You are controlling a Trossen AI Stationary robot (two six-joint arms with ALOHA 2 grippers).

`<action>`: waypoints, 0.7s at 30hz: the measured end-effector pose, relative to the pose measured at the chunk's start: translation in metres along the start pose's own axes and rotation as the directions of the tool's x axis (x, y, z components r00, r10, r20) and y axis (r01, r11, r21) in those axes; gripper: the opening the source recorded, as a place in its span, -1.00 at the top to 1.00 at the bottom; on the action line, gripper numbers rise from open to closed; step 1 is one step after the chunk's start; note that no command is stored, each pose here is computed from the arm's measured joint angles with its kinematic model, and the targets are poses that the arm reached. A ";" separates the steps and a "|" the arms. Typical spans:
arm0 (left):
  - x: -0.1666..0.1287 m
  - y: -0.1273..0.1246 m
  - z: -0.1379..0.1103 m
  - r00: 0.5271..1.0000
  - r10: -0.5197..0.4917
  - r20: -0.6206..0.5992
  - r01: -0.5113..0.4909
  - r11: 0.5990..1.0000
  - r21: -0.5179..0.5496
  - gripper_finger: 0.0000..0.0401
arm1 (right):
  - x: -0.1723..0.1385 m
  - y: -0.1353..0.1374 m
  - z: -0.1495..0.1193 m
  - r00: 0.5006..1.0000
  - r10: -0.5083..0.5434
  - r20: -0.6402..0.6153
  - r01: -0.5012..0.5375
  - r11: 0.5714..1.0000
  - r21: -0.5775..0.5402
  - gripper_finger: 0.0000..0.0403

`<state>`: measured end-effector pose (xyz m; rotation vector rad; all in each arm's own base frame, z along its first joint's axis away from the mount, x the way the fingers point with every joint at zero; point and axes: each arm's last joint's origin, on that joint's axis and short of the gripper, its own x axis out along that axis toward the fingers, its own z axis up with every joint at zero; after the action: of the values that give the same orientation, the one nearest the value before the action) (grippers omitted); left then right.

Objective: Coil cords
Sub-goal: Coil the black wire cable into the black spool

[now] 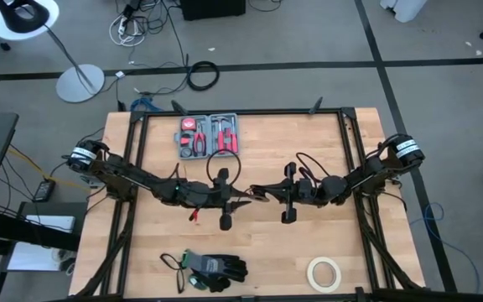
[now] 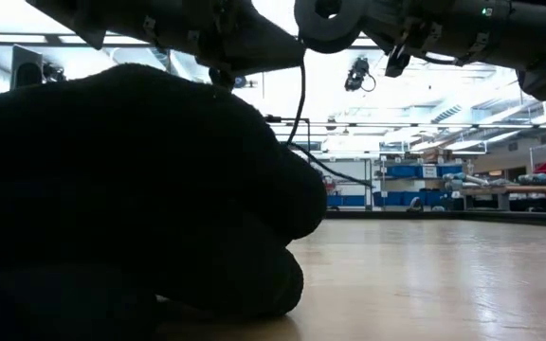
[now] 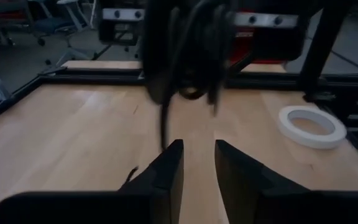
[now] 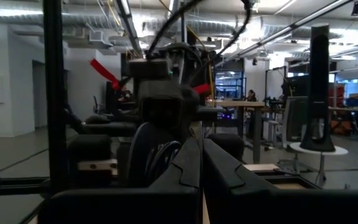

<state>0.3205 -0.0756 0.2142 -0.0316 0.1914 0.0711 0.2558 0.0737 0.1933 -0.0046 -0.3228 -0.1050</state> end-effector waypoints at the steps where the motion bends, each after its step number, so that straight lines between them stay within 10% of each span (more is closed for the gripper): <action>1: 0.000 0.000 0.000 1.000 0.003 -0.002 -0.003 1.000 0.001 0.53 | 0.000 0.000 0.000 1.000 0.003 0.001 -0.003 1.000 0.001 1.00; 21: 0.006 -0.002 0.021 0.999 0.026 0.034 -0.026 1.000 -0.013 0.56 | 0.001 0.001 -0.003 0.999 0.012 -0.031 -0.011 1.000 0.014 1.00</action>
<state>0.3305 -0.0762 0.2333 -0.0405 0.1572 0.0985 0.2574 0.0742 0.1911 0.0092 -0.2921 -0.0914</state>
